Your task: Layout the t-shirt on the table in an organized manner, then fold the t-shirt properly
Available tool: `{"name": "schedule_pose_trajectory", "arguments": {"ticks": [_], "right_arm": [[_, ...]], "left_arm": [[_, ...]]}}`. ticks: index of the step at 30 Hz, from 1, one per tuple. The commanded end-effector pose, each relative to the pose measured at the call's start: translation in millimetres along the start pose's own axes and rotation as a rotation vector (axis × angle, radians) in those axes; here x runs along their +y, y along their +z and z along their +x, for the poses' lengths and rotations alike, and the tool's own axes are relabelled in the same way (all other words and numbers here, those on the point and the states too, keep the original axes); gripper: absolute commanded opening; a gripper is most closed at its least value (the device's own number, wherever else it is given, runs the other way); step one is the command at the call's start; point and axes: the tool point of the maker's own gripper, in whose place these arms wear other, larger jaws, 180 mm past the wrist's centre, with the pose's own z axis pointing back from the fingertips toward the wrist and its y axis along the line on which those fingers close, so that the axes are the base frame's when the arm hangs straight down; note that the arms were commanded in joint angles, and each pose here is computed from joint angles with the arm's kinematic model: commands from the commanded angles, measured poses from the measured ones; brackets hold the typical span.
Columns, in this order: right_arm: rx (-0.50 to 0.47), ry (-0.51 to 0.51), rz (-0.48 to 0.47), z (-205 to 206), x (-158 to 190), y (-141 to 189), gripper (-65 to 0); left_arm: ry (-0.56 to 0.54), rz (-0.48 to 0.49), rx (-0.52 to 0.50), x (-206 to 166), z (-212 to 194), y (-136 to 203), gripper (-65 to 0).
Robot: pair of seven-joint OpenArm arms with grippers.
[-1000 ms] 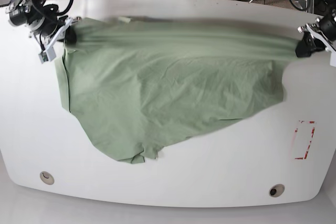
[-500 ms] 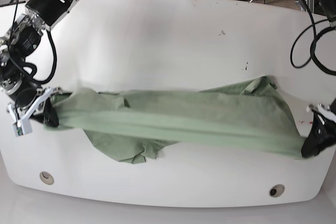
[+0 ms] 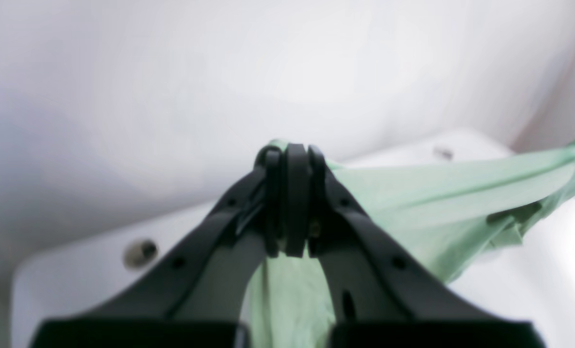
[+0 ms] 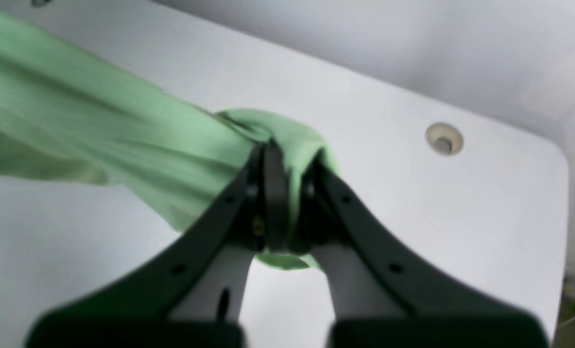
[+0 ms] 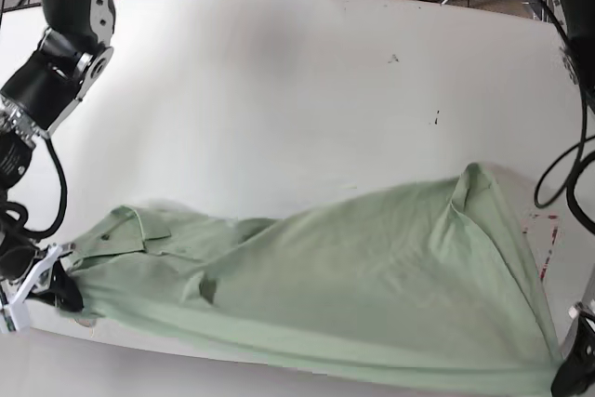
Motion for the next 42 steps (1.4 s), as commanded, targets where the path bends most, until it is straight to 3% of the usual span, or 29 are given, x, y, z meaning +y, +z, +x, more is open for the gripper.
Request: {"name": "schedule_pose_trajectory", "arguments": {"ticks": [1,15,23,27,32,37,42], "right_arm": [[-0.113,0.055,-0.024,61,-18,11,-65.0],[-0.253,0.182,-0.024,211,-38,36,-65.0],[-0.263,0.252,-0.034,253,-31,51,-65.0],[-0.234,0.261,-0.037,247,-30,49,-65.0],[-0.160,0.257,-0.037,204,-31,38,-65.0],[-0.116,0.241,-0.002,146,-22,26,-65.0],[-0.011,0.211,0.000,75,-18,19,-65.0]], "left_arm": [[-0.039,0.005,-0.108,5,52,-2,-65.0],[-0.021,-0.031,-0.327,11,183,-13,-65.0],[-0.061,-0.055,-0.372,-1,225,-10,-65.0],[-0.052,-0.068,-0.360,-3,219,-14,-65.0],[0.042,-0.116,-0.276,1,169,-28,-65.0],[0.068,-0.116,-0.174,4,111,-26,-65.0],[0.122,-0.097,-0.080,5,40,-17,-65.0]]}}
